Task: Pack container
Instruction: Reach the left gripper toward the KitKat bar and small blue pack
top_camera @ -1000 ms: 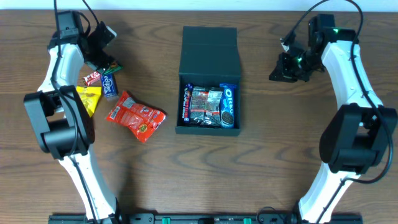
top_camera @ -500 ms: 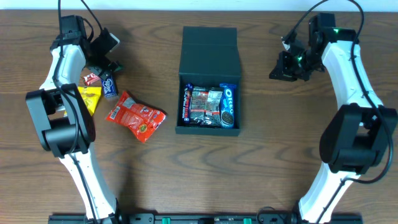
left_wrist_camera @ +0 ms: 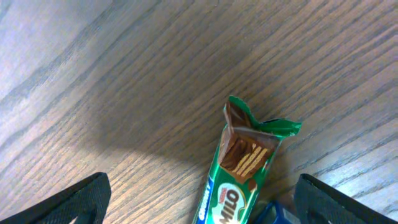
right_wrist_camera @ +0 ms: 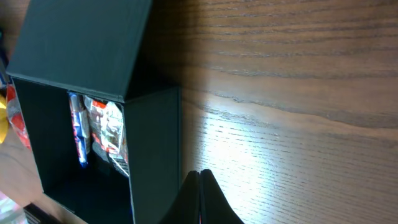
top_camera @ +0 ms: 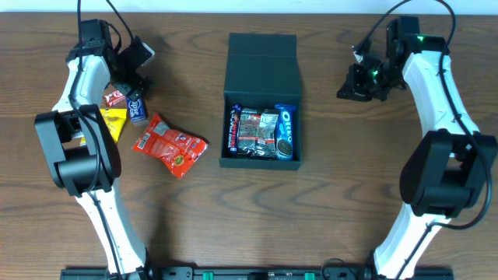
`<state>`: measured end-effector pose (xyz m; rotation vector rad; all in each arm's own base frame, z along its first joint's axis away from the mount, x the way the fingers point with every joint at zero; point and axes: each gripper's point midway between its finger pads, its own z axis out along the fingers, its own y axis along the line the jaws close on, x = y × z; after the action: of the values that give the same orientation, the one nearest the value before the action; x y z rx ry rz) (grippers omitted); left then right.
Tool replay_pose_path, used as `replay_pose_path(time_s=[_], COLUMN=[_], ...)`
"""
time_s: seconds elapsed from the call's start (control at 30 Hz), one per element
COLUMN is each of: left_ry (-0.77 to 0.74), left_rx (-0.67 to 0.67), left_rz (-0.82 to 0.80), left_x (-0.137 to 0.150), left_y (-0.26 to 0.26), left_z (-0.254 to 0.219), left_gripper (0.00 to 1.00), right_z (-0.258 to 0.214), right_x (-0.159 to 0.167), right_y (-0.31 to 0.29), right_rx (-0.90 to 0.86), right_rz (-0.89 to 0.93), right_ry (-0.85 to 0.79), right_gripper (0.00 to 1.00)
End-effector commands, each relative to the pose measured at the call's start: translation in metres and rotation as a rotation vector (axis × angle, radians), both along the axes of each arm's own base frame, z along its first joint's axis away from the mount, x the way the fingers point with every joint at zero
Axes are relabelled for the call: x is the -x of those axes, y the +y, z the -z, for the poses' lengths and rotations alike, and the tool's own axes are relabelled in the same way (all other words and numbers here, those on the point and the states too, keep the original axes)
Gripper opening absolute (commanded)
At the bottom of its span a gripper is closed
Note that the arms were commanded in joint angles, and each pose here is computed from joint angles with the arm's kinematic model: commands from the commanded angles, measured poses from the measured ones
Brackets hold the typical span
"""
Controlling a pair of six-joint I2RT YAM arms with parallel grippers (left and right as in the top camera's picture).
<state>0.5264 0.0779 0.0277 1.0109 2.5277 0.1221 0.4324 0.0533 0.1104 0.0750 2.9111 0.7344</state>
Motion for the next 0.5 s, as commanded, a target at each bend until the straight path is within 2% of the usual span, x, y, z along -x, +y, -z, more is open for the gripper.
replay_pose_path(time_s=[0.0,0.27,0.37,0.47], left_ry=[0.02,0.043,0.044,0.051], left_rx=[0.019,0.03,0.037,0.063], left_rz=[0.017,0.019,0.021,0.03], left_x=[0.0002,0.0041,0.0044,0.0067], left_y=[-0.0033,-0.0053,-0.0065,-0.0113], left_z=[0.0126,0.019,0.0192,0.0196], left_gripper=[0.95,0.93,0.89,0.82], right_z=[-0.0077,-0.0077,-0.0077,-0.0077], right_x=[-0.0044,-0.0043,-0.0044,-0.0043], right_y=[0.0048,0.0048,0.0048,0.0048], right_rx=[-0.007,-0.007,-0.007,-0.007], right_rz=[0.0,0.0,0.0,0.0], right_ry=[-0.02,-0.02,-0.02,-0.02], right_gripper=[0.01,0.02,0.02,0.02])
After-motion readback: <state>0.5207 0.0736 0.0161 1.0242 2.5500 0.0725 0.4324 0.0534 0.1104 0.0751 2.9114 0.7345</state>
